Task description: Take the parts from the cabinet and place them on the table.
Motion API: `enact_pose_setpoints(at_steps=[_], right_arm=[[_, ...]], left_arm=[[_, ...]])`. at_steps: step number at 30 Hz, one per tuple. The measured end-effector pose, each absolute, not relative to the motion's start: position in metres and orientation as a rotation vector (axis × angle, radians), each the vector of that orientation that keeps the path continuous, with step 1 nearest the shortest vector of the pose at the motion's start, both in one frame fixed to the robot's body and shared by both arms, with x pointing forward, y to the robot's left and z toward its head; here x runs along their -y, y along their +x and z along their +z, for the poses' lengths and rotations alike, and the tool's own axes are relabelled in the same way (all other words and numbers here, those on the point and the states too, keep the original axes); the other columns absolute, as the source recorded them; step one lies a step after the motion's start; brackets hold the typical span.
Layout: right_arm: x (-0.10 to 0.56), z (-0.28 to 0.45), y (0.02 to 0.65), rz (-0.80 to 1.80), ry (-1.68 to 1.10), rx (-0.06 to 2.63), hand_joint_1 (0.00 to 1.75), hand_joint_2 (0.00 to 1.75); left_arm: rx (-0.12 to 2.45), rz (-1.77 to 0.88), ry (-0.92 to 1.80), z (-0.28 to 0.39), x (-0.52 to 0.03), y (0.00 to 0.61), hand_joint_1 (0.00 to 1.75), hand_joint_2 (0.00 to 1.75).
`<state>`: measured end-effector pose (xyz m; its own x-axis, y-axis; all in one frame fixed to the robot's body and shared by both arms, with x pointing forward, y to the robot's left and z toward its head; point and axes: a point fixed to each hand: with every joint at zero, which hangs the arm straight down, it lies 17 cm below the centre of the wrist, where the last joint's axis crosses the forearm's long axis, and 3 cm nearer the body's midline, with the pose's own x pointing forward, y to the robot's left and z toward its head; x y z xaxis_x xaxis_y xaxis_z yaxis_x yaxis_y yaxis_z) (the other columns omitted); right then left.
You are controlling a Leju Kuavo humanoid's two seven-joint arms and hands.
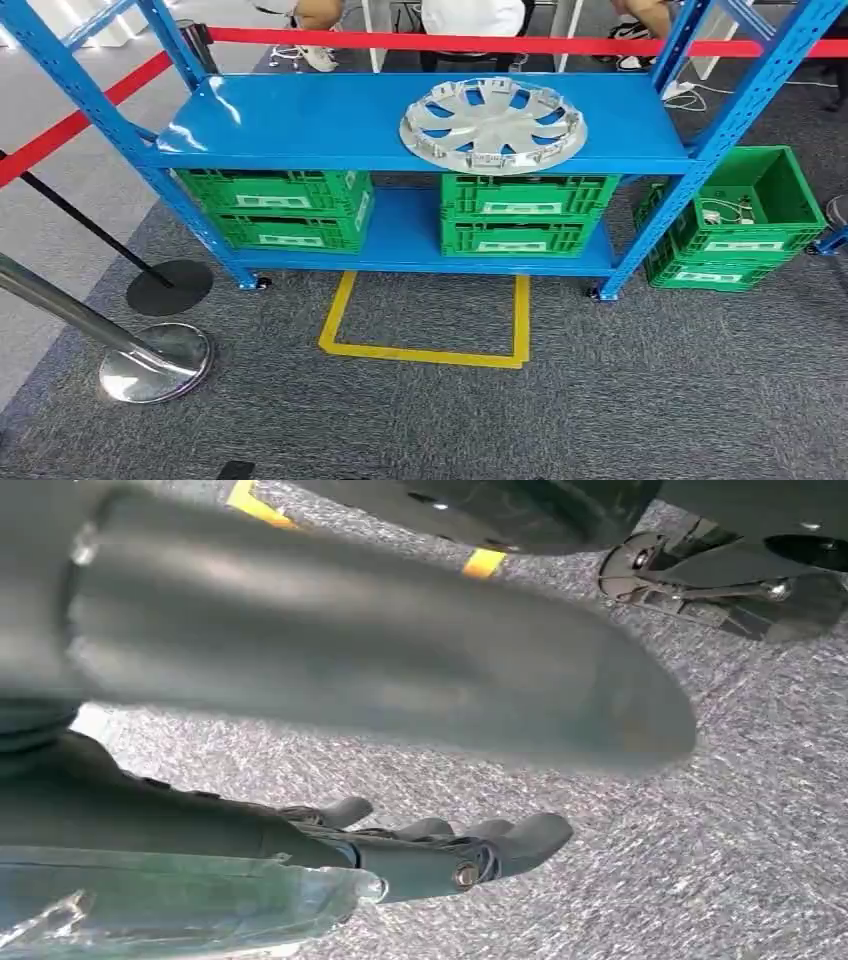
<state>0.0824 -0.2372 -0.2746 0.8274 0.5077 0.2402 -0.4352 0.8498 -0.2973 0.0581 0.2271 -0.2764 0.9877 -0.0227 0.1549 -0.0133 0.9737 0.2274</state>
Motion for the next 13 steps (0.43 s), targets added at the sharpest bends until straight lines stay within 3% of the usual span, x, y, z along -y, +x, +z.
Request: enact_pose_setpoints(at_steps=[4, 5, 6, 13], right_arm=[[0.238, -0.275, 0.083, 0.474, -0.212, 0.313, 0.0, 1.75], [0.235, -0.275, 0.083, 0.468, -0.201, 0.317, 0.0, 0.0], [0.236, -0.275, 0.083, 0.461, -0.198, 0.318, 0.0, 0.0], [0.242, -0.276, 0.08, 0.452, -0.22, 0.296, 0.0, 0.0]], left_arm=[[0.14, 0.004, 0.179, -0.277, -0.216, 0.058, 0.0, 1.75], [0.141, 0.005, 0.174, -0.277, -0.216, 0.059, 0.0, 1.75], [0.139, 0.006, 0.165, -0.277, -0.214, 0.059, 0.0, 0.0], [0.231, -0.018, 0.19, -0.275, -0.222, 0.071, 0.0, 0.0]])
